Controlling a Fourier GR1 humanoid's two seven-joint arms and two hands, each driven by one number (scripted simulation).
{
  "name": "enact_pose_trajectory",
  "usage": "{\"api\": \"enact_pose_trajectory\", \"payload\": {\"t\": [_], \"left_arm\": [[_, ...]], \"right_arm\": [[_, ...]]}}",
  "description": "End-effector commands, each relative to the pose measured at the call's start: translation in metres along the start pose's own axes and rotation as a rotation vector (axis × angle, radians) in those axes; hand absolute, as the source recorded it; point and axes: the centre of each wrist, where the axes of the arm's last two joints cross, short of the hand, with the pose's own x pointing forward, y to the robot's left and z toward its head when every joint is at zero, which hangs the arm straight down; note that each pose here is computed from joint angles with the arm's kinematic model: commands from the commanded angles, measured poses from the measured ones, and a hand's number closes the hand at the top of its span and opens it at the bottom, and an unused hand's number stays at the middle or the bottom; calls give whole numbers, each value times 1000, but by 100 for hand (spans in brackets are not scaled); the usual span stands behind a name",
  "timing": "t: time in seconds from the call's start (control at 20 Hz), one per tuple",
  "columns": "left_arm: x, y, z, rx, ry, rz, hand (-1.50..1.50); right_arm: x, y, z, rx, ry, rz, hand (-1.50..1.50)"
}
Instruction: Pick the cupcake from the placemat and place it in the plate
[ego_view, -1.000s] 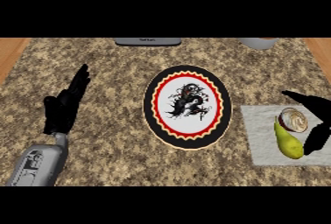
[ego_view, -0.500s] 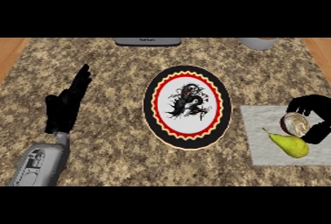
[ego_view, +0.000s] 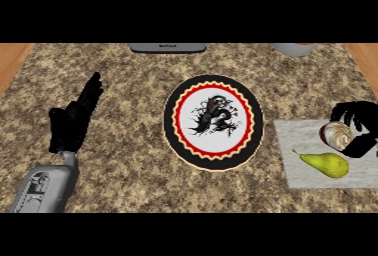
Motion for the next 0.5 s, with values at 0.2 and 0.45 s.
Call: {"api": "enact_pose_trajectory", "payload": {"t": [0.2,0.45], "left_arm": [[-20,19,21,54,26,-9,0],[-17,20,18,65,33,-7,0]], "right_arm": [[14,39,46,-215,201,-15,150],[55,23,74,-517,7,-76,150]]}}
